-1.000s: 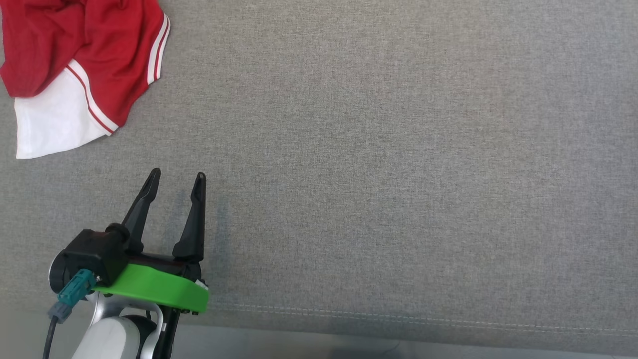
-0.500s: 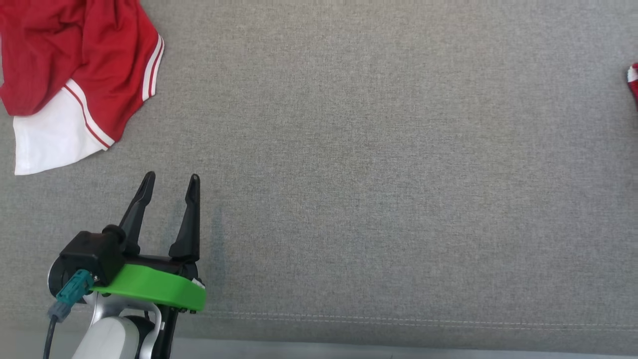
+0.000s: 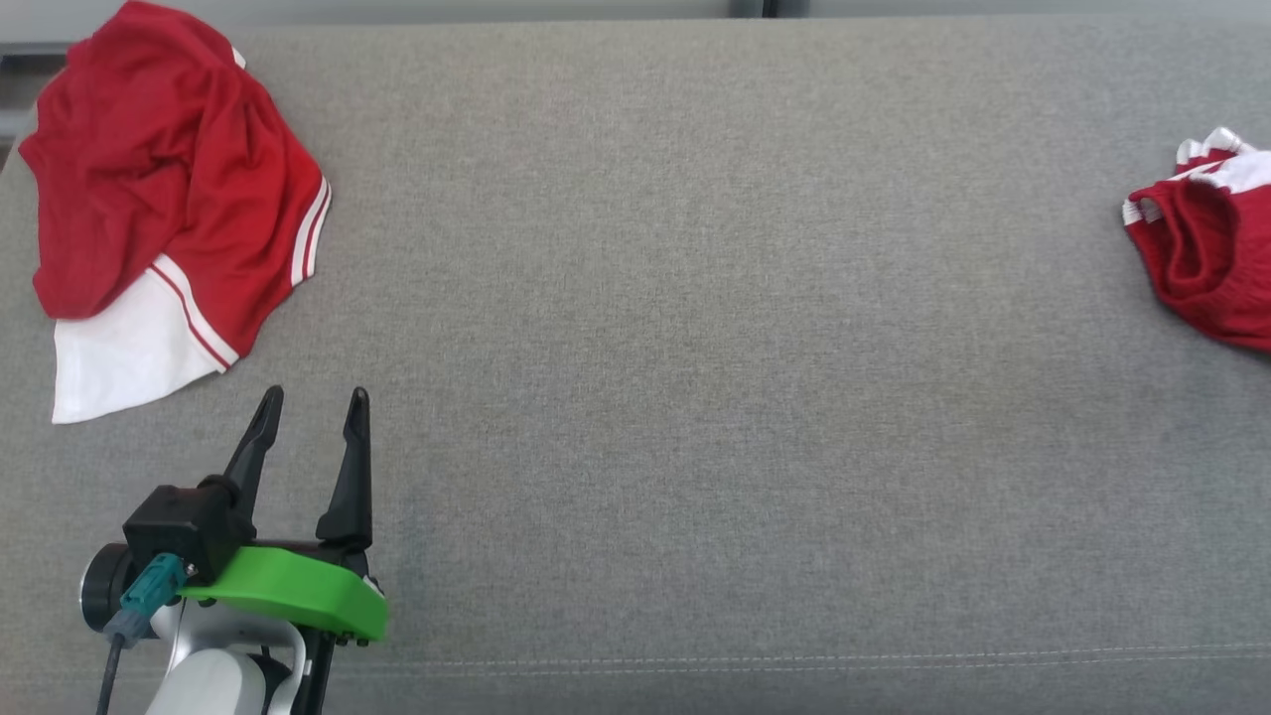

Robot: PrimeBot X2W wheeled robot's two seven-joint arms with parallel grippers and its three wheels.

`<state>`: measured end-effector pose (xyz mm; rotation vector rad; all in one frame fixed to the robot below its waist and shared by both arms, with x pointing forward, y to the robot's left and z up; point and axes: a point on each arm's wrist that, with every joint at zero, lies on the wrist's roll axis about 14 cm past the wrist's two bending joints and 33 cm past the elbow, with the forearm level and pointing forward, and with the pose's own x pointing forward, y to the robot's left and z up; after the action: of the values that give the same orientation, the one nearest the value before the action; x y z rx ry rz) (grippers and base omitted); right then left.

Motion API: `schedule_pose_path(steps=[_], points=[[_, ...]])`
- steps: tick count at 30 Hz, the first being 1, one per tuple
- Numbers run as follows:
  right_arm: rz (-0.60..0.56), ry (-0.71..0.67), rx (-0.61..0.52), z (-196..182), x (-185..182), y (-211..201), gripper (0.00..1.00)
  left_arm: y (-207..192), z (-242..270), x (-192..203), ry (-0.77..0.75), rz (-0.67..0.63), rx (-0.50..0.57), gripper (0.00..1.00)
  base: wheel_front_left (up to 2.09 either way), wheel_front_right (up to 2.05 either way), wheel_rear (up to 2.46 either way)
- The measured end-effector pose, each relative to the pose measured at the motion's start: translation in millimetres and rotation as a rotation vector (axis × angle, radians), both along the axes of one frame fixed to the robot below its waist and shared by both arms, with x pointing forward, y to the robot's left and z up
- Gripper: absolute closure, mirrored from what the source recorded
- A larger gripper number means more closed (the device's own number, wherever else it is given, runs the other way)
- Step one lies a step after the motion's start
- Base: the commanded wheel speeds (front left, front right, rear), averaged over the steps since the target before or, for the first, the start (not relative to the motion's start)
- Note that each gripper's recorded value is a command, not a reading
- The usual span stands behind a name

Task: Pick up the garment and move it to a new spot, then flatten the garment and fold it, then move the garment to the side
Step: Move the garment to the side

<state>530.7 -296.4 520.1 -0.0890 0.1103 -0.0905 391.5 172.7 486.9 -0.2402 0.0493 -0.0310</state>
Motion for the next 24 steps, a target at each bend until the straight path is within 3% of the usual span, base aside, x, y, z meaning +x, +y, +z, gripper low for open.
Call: schedule_pose_path(steps=[5, 10, 18, 24], points=[[0.06, -0.045, 0.04, -13.1, -41.5, 30.0, 0.0, -10.0, 2.8, -9.5, -0.01, -0.04, 0.018, 0.0, 0.0, 0.0, 0.0], [0.106, 0.008, 0.062, -37.5, -92.3, 54.7, 0.0, -14.7, 2.9, -20.6, -0.014, -0.053, 0.023, 0.0, 0.0, 0.0, 0.0], [0.0, 0.047, 0.111, -62.0, -148.0, 38.2, 0.0, -30.7, 0.4, -33.3, -0.014, -0.084, 0.008, 0.0, 0.0, 0.0, 0.0], [-0.014, 0.004, 0.122, -56.0, -159.7, 45.0, 0.0, -34.3, 1.4, -34.7, -0.02, -0.094, 0.009, 0.0, 0.0, 0.0, 0.0]])
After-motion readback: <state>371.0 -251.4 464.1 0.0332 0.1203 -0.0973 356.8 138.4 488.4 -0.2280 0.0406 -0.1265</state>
